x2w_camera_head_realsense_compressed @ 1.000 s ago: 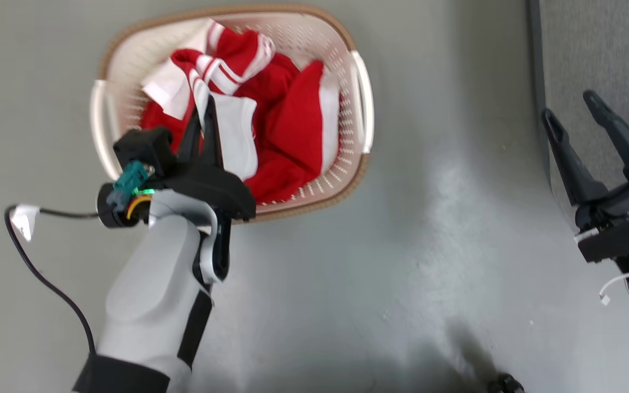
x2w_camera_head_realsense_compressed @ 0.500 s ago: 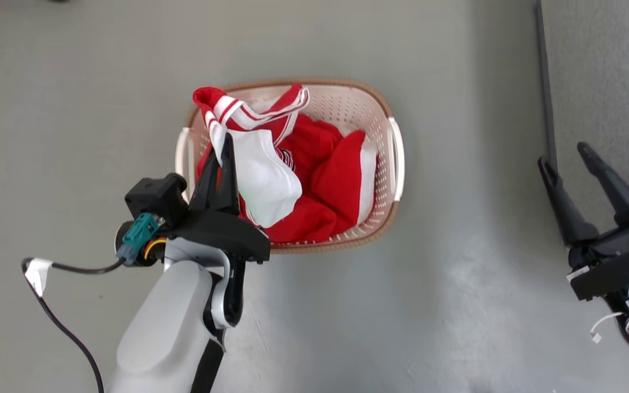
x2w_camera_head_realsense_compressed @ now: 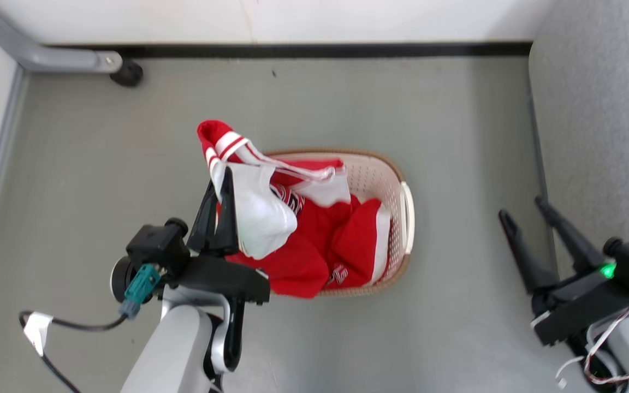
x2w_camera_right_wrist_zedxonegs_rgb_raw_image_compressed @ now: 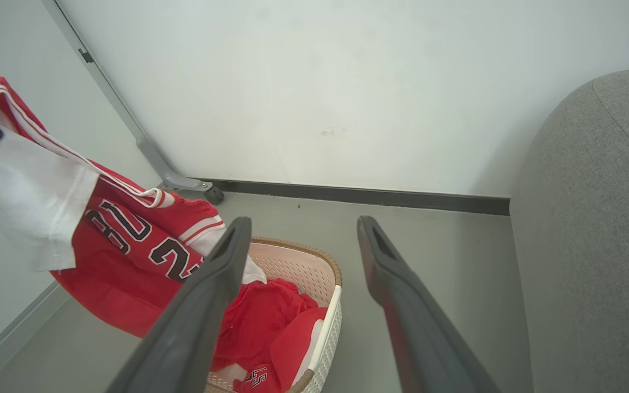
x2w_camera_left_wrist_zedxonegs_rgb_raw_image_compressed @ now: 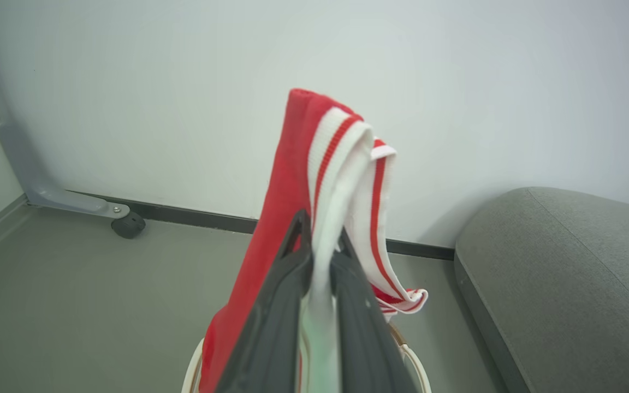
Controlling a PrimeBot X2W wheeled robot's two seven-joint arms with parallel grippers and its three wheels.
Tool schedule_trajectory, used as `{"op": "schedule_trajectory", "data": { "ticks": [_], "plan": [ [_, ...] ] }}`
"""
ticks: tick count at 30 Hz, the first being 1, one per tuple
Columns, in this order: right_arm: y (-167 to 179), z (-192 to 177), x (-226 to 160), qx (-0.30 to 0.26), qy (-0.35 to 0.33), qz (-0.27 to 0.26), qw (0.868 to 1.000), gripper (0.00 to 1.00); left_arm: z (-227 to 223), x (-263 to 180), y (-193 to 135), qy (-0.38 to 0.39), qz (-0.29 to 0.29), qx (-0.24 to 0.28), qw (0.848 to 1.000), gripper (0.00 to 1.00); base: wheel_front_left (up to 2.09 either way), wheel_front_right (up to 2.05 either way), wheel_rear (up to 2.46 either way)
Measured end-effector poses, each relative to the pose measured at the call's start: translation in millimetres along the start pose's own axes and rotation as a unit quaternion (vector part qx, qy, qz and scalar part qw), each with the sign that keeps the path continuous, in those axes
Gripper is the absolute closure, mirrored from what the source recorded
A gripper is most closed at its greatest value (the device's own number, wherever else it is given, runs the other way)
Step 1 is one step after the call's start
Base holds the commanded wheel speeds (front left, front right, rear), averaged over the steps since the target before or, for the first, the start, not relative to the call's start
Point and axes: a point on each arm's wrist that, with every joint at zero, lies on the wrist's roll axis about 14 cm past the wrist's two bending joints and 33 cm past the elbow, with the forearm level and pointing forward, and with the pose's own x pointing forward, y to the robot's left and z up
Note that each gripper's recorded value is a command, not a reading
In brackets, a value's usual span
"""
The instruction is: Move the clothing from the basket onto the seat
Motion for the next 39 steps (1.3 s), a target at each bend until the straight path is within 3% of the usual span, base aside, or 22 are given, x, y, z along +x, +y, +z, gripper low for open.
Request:
{"op": "schedule_trajectory", "data": {
  "ticks": [15,25,30,39],
  "plan": [
    [64,20,-34,-0.012,-0.032,0.042,0.999,0.00,58,-63,-15,-0.086,-0.016,0.023,0.996,1.00,0.00,0.00,0.00],
    [102,35,-31,-0.043,-0.053,0.099,0.993,0.00,84,-84,-21,-0.126,-0.025,0.028,0.991,1.00,0.00,0.00,0.00],
    [140,44,-26,-0.053,-0.066,0.157,0.984,0.00,93,-92,-20,-0.141,-0.022,0.028,0.989,1.00,0.00,0.00,0.00],
    [213,58,-21,-0.077,-0.088,0.273,0.955,0.00,96,-101,-32,-0.148,-0.041,0.034,0.987,1.00,0.00,0.00,0.00]
  ]
}}
